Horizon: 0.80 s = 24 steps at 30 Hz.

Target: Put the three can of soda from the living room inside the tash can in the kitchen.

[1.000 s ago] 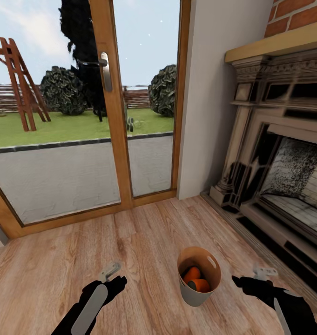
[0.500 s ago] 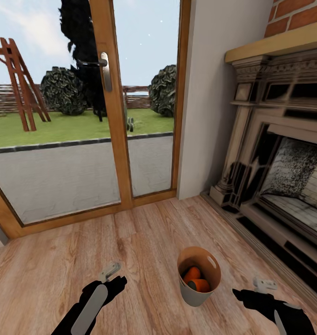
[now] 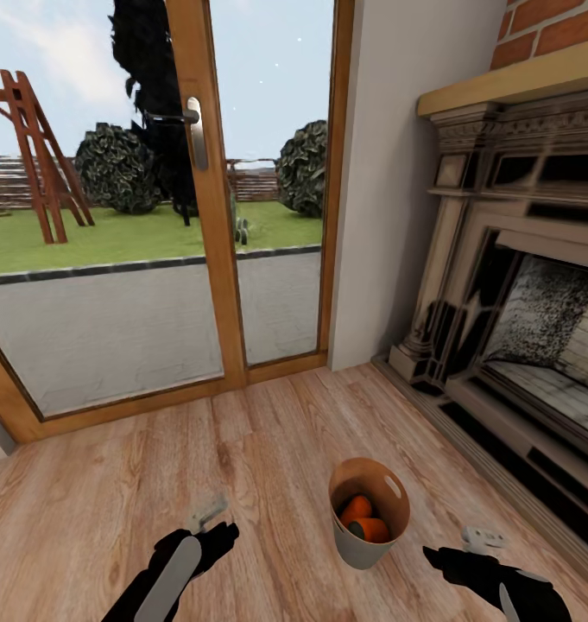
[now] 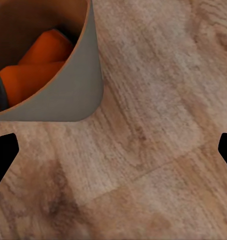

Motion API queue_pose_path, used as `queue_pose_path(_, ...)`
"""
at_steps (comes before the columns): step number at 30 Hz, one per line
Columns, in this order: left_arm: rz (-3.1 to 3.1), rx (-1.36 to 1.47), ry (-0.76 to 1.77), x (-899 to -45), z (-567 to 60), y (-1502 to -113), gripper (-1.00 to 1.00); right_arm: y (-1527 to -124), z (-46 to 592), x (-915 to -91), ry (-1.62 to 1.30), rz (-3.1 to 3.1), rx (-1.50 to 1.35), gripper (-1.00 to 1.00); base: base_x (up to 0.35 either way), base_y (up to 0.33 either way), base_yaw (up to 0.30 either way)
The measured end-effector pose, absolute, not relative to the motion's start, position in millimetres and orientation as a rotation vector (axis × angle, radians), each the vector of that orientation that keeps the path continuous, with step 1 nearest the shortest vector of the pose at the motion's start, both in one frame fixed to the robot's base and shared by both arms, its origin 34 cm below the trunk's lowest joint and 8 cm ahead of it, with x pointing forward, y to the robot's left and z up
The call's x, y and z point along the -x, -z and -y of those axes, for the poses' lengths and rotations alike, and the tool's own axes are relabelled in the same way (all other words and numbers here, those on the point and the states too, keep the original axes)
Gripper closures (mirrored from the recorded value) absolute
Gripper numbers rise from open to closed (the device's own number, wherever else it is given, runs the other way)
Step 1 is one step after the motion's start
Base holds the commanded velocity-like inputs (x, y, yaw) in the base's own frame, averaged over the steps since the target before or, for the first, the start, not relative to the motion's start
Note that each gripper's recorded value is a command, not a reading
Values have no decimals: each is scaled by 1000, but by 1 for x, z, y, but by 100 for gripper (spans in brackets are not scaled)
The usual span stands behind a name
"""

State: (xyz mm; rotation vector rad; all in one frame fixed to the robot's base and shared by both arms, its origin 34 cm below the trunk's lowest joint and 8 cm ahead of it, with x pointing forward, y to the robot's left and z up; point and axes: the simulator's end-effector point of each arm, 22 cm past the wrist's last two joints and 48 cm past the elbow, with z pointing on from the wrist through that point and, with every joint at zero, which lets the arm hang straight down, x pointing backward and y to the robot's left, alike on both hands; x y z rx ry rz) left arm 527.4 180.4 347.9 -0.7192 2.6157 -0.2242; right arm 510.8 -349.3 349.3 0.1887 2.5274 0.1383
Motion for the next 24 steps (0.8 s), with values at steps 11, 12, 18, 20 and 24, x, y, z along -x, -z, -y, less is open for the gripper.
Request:
queue_pose_path(11, -2646, 715, 231, -514, -179, -335, -100, -349, 349, -511, -138, -2527, -190, -100, 0, 0, 0)
queue_pose_path(12, -2648, 716, 230, -512, -179, -334, -100, -349, 349, -511, -138, -2527, -190, -100, 0, 0, 0)
queue_pose_path(18, -2651, 719, 229, -510, -180, -333, -100, -349, 349, -511, -138, -2528, -189, -100, 0, 0, 0)
queue_pose_path(20, -2651, 719, 230, -510, -180, -333, -100, -349, 349, -511, -138, -2528, -189, -100, 0, 0, 0)
queue_pose_path(24, -2651, 719, 231, -510, -179, -333, -100, -349, 349, -511, -138, -2528, -189, -100, 0, 0, 0)
